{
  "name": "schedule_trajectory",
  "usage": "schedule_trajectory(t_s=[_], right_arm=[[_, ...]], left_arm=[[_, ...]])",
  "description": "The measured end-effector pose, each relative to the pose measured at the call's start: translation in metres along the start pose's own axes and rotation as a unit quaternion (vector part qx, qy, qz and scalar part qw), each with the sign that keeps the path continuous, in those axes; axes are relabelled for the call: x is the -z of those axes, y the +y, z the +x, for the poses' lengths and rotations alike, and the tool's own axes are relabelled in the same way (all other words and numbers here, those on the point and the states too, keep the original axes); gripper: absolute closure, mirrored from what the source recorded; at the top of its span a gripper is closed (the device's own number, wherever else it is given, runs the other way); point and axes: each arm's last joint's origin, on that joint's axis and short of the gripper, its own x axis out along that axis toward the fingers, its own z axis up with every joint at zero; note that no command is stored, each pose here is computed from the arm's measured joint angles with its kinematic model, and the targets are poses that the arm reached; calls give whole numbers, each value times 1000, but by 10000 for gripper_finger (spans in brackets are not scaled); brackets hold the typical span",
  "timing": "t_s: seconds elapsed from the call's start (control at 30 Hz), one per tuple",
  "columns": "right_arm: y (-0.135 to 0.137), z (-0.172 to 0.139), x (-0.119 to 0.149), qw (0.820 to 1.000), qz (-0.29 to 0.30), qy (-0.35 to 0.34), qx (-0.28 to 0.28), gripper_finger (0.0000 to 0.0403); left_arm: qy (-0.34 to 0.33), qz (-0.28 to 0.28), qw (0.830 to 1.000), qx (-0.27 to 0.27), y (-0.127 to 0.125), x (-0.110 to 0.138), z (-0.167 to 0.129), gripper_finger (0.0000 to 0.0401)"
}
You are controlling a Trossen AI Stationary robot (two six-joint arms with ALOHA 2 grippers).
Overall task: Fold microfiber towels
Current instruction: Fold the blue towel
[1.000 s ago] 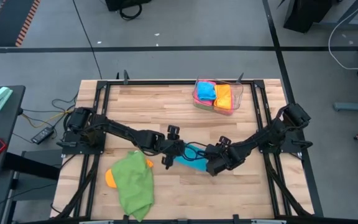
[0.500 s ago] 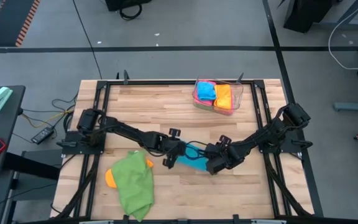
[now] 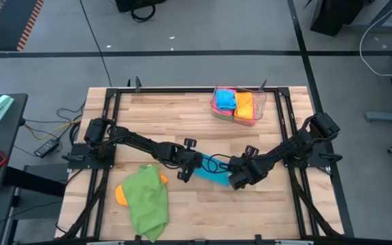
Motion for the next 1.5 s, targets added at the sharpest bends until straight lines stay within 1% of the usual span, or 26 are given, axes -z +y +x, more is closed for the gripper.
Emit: schedule_trajectory(t_s=[0.1, 0.17, 0.33, 0.47, 0.6, 0.67, 0.73, 0.87, 1.0, 1.1, 1.23, 1.27, 1.4, 1.5], right_arm=[[-3, -3, 1, 1000, -4, 4, 6, 205], [-4, -8, 2, 1000, -3, -8, 1, 205], [-9, -34, 5, 997, -14, -73, -14, 205], [-13, -55, 5, 990, -7, -140, -34, 205], [-6, -67, 2, 977, -23, -204, -59, 205], [-2, -68, 0, 971, -35, -231, -59, 205], [1, -68, -2, 966, -43, -249, -48, 205], [3, -64, -4, 964, -49, -258, -29, 205], [5, -63, -3, 967, -49, -247, -43, 205], [5, -63, -3, 968, -51, -241, -53, 205], [3, -62, -5, 970, -10, -235, -62, 205], [3, -61, -6, 971, -7, -230, -67, 205], [1, -59, -8, 973, -24, -221, -64, 208], [-4, -57, -5, 977, -50, -204, -42, 217]], left_arm=[[2, 1, 1000, 1, 0, 0, 0, 298], [4, 2, 1000, 1, -1, 1, -1, 298], [-14, 4, 1000, 1, 1, -4, -18, 301], [-31, 5, 1000, 0, 1, -8, -28, 293], [-55, 6, 998, 1, -4, -13, -34, 264], [-60, 8, 998, 3, -8, -14, -36, 243], [-59, 7, 998, 6, -11, -14, -37, 222], [-53, -3, 998, 12, -16, -13, -37, 194], [-56, -15, 998, 20, -18, -14, -38, 185], [-61, -14, 998, 32, -21, -15, -39, 187], [-80, -14, 996, 38, -24, -19, -41, 197], [-86, -15, 995, 38, -26, -20, -41, 199], [-109, -19, 993, 38, -27, -24, -43, 207], [-123, -30, 991, 37, -27, -27, -44, 211]])
